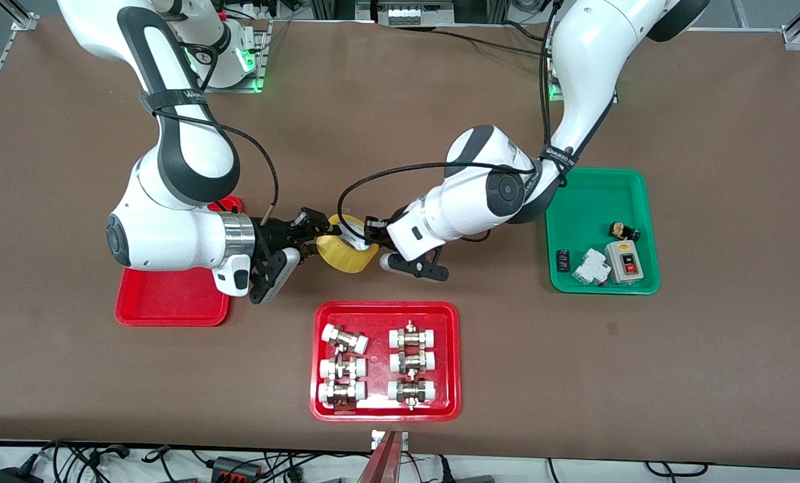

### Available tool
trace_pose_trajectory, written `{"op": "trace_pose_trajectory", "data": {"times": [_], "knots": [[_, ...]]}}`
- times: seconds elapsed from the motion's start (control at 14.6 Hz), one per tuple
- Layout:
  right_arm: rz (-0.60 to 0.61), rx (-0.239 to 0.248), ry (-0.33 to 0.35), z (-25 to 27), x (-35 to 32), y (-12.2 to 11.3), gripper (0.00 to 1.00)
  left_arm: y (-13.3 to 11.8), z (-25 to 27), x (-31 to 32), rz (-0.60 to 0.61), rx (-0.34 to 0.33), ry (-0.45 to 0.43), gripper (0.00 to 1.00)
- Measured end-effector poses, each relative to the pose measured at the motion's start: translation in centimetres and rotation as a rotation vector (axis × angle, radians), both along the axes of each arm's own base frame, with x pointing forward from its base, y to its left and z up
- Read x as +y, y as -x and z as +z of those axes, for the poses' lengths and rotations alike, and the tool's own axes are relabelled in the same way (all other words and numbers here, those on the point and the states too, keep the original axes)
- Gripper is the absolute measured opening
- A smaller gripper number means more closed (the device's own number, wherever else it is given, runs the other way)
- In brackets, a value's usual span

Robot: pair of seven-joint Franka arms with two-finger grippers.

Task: Left arm passes tape to right arm into tray
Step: 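Close the right gripper on the tape roll beside the left gripper, then open the left gripper and withdraw while the right gripper carries the tape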

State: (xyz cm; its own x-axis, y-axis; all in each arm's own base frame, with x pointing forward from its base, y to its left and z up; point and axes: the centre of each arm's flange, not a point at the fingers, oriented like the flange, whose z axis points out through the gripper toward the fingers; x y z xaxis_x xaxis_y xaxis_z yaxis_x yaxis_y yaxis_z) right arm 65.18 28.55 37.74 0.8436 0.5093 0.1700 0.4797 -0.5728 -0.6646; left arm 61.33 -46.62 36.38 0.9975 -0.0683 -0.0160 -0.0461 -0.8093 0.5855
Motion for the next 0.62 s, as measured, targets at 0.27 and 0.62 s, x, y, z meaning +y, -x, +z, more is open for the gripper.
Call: {"op": "trace_pose_trajectory", "data": {"times": [0.27,0.62], "knots": [[-0.010,-0.010,-0.014,0.5,0.1,-0.2,0.53,-1.5,1.4,1.7,0.023,-0.026,0.002,0.63],[0.003,0.008,-0.011,0.2,0.1,0.0,0.53,-3.8,5.2,7.2,0.048,-0.005,-0.022,1.00]]}}
